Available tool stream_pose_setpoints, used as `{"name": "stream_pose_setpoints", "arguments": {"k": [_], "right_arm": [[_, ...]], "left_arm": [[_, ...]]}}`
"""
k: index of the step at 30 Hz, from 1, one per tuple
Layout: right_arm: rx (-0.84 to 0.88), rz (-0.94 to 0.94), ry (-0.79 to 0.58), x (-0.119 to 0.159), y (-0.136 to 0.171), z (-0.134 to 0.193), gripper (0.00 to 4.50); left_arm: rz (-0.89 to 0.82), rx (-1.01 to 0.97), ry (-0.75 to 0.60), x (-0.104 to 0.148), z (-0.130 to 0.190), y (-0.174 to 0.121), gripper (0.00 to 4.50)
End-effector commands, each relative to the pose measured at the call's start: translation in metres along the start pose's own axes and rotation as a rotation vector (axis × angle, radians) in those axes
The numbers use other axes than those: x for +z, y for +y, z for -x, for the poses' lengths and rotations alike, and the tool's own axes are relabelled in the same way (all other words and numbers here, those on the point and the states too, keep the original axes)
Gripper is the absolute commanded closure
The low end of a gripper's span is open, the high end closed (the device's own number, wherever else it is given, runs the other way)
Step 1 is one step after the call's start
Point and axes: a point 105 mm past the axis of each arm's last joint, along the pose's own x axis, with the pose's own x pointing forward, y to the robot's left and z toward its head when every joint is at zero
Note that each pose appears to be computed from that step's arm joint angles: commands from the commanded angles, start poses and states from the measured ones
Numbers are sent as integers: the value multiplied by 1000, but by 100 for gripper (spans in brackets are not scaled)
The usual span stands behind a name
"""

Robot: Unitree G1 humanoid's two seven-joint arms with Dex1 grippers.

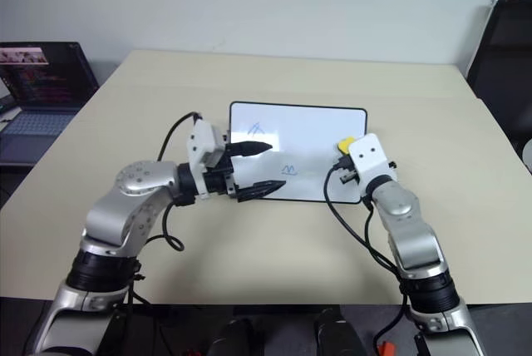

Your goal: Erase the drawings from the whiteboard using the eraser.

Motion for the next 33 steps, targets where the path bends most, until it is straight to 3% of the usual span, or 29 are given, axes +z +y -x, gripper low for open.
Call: {"name": "stream_pose_setpoints", "arguments": {"k": [1, 5, 10, 14, 19, 27, 33], "right_arm": [[-27, 3, -32, 15, -7, -13, 354], [-45, 18, -58, 29, -14, -27, 354], [-50, 54, -35, 24, -19, -34, 354], [19, 30, 34, 0, -9, -16, 354], [21, 31, 53, -7, -9, 0, 354], [57, -46, -142, 26, -11, 22, 354], [197, -58, -199, 22, 1, 61, 374]], "left_arm": [[-56, -11, -26, 12, 1, -2, 0], [-55, -16, -26, 11, 0, -3, 0], [-56, -11, -23, 11, 2, -3, 0], [-37, -12, -14, 7, 5, -4, 0], [-32, -19, -19, 5, 3, -7, 0], [14, 20, -14, 1, 21, 0, 0], [151, 112, 18, -22, 54, -1, 0]]}}
